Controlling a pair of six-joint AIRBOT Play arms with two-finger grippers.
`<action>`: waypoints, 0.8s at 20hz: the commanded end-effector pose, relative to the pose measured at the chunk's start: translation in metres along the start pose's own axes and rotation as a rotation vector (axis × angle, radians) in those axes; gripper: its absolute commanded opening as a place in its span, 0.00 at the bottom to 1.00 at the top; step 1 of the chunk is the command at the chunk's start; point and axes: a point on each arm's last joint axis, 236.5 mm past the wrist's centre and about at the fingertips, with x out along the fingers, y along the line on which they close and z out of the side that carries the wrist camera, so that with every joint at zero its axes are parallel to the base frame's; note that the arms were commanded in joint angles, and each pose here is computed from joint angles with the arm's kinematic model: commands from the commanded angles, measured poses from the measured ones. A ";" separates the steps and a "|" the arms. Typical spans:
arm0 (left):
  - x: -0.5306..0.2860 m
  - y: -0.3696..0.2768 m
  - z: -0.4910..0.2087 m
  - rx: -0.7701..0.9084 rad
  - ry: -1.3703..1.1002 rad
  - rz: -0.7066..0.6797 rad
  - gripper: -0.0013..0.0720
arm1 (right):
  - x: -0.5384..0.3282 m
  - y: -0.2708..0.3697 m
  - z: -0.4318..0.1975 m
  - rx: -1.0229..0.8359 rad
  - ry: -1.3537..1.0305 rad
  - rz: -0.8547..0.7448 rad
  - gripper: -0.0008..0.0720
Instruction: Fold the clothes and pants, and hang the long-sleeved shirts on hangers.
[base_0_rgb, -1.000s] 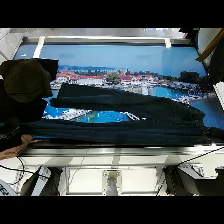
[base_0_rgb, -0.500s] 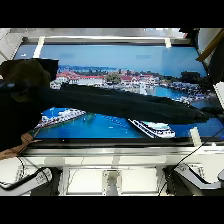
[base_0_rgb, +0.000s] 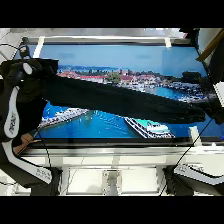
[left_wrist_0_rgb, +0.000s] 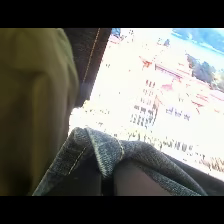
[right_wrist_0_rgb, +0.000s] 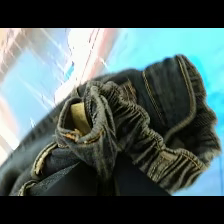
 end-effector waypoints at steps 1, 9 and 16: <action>0.027 -0.006 -0.002 -0.002 0.003 0.004 0.19 | 0.009 0.010 0.022 0.056 -0.096 0.024 0.09; -0.066 -0.033 0.078 -0.054 -0.243 -0.078 0.82 | -0.016 0.014 0.027 -0.110 -0.031 -0.056 0.59; -0.161 -0.142 0.092 0.172 -0.378 -0.230 0.82 | -0.043 -0.036 0.014 -0.359 0.137 -0.301 0.75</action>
